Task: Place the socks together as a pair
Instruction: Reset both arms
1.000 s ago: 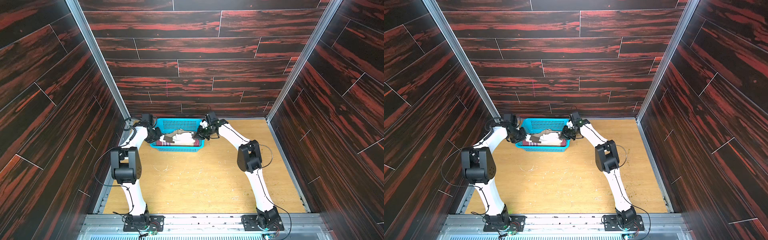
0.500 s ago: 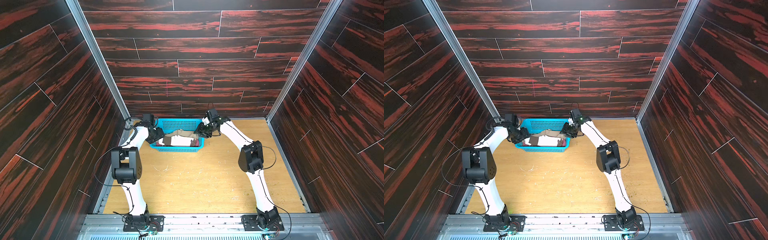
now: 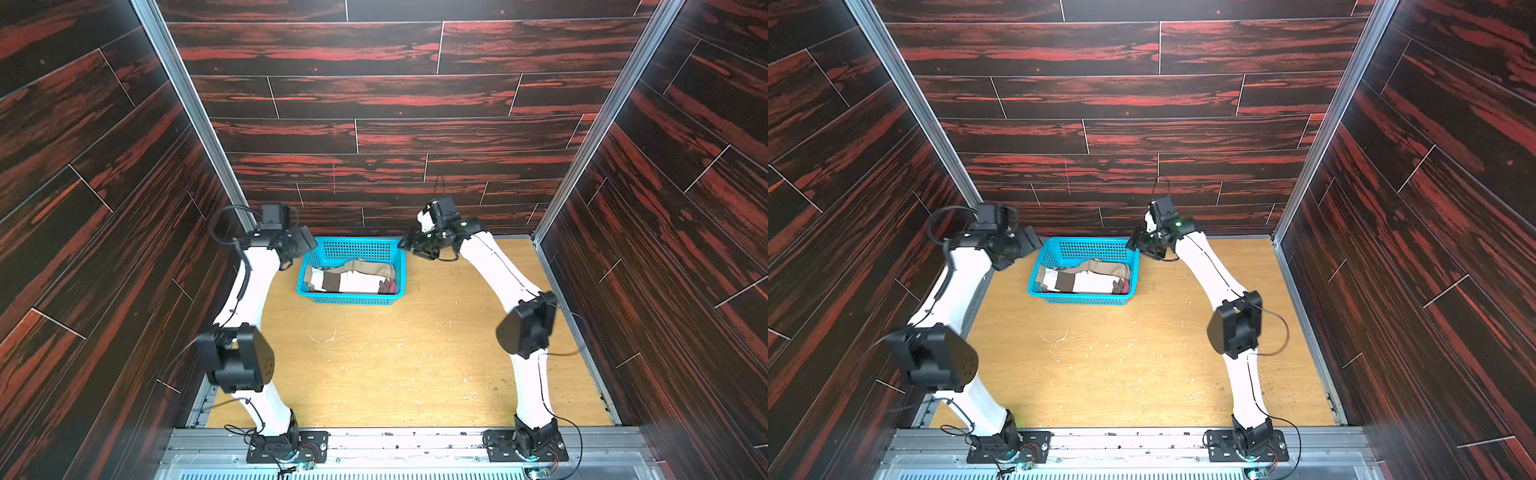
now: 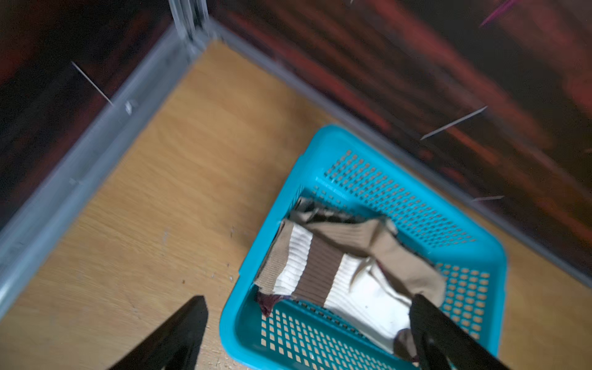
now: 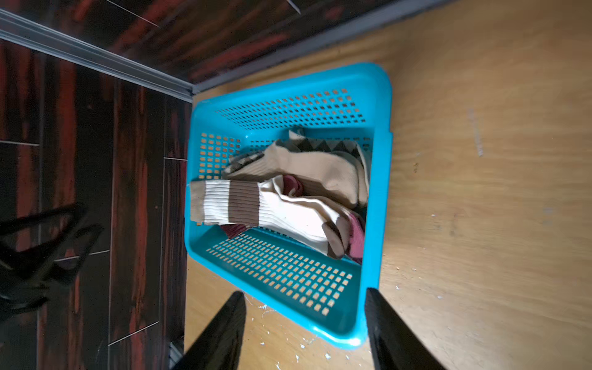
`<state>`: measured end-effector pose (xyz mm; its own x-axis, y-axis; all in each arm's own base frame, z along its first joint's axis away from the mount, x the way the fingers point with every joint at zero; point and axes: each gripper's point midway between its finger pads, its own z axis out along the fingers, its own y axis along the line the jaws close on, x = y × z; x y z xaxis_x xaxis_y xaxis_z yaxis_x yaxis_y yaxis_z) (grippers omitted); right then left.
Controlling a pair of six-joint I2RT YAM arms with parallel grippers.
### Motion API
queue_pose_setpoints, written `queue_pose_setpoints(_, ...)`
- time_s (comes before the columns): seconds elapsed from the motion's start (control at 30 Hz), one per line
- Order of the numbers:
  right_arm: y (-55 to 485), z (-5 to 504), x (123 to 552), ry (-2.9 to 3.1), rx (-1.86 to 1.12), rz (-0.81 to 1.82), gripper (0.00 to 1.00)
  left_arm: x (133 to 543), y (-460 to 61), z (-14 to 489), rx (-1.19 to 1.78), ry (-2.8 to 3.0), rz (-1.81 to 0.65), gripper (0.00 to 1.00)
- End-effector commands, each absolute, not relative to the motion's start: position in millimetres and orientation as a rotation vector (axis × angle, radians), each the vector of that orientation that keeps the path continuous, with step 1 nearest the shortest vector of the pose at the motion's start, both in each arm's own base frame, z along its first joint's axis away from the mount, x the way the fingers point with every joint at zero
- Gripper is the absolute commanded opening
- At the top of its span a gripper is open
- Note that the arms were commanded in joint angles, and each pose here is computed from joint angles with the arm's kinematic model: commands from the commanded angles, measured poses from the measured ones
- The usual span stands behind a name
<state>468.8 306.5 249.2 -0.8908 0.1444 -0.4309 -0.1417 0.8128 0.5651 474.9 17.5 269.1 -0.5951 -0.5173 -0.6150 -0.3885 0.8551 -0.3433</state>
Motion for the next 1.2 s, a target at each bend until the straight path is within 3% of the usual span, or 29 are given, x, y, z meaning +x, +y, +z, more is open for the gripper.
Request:
queue_pose_setpoints(0.0,273.9,276.9,451.2,2.458,-0.104,0.67,0.66,444.8,25.2,319.0,-0.658,2.189,-0.193,1.0)
queue_pose_setpoints(0.13,210.2,299.5,423.0,2.292,-0.141,0.404,0.78,410.2,21.3,354.3,-0.565,2.027,-0.23,1.0)
queue_pose_setpoints(0.2,168.5,299.1,408.7,2.199,-0.104,0.266,0.9,391.7,26.1,357.2,-0.559,1.911,-0.222,1.0)
queue_pose_setpoints(0.27,120.6,282.2,399.2,2.167,-0.003,0.212,0.99,377.2,33.7,332.1,-0.587,1.879,-0.182,1.0)
queue_pose_setpoints(0.47,13.5,207.0,379.6,2.211,0.318,0.086,0.99,362.8,69.9,229.8,-0.705,1.932,0.084,1.0)
queue_pose_setpoints(0.9,-27.5,150.3,349.3,1.972,0.287,-0.036,0.99,343.4,84.5,137.3,-0.548,1.914,0.293,1.0)
queue_pose_setpoints(1.03,-34.4,138.3,332.0,1.821,0.291,-0.061,0.99,338.1,80.9,123.0,-0.475,1.874,0.298,1.0)
queue_pose_setpoints(1.17,-25.0,128.1,341.6,1.799,0.278,0.013,0.99,356.5,74.6,126.7,-0.409,1.84,0.27,1.0)
